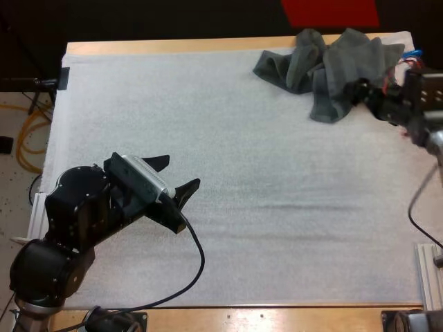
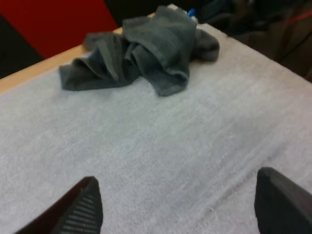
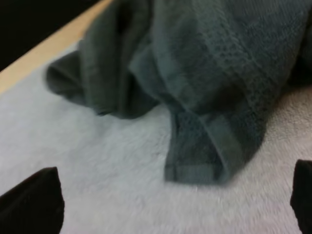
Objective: Pick towel from pile fold and stack
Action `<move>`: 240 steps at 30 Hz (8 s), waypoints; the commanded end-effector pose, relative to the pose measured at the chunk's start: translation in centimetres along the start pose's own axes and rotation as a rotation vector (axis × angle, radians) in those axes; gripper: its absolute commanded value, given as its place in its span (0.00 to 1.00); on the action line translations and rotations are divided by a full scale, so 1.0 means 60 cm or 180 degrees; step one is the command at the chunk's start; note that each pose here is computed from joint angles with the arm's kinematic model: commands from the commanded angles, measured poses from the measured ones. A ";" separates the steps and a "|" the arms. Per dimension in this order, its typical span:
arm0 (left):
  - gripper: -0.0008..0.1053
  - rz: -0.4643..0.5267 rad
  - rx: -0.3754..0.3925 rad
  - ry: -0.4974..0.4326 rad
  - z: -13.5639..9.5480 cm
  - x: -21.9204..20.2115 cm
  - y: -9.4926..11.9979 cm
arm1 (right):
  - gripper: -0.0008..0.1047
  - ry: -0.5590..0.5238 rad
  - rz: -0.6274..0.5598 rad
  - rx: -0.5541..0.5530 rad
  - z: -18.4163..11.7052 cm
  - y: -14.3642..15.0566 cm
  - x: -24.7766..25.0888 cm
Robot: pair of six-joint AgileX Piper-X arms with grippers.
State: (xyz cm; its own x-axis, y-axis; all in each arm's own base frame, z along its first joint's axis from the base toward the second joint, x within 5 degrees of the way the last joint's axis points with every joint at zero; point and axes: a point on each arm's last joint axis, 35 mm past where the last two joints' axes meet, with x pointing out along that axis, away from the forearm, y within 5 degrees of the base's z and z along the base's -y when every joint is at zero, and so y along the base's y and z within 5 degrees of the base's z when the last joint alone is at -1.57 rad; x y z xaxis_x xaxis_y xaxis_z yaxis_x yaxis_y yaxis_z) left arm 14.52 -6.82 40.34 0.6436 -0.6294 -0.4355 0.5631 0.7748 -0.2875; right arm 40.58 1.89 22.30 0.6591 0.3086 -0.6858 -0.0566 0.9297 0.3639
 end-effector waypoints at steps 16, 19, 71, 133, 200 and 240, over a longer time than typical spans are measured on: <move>0.61 -0.0111 -0.0221 -0.0033 0.005 -0.003 -0.005 | 0.73 0.0272 0.0020 0.0463 0.007 -0.017 0.206; 0.61 -0.0111 -0.0313 -0.0031 0.005 -0.003 -0.005 | 0.38 0.0227 -0.0084 0.0497 0.010 -0.019 0.209; 0.61 -0.0202 -0.0093 0.0564 -0.085 -0.112 -0.037 | 0.02 0.1722 0.0611 -0.0713 -0.251 0.253 -0.479; 0.61 -0.0006 -0.0167 0.0455 -0.092 -0.130 -0.040 | 0.67 0.1851 0.0308 -0.2541 -0.259 0.348 -0.032; 0.61 -0.0397 -0.0843 0.1705 -0.108 0.154 0.060 | 0.01 0.1726 0.0107 -0.2194 -0.416 0.208 -0.177; 0.01 0.0921 0.0192 0.1775 -0.112 0.337 0.098 | 0.01 0.1197 -0.0900 -0.2871 -0.388 0.189 -0.215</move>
State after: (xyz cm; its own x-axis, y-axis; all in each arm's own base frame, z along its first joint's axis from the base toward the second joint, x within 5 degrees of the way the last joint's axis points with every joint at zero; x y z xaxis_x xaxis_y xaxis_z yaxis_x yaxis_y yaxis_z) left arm 27.40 -14.92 22.70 0.3724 -0.2692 -0.8882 0.4539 0.8876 -0.0787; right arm 13.94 13.38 20.00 0.4277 -0.0095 -0.9039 -0.5915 0.7532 -0.2878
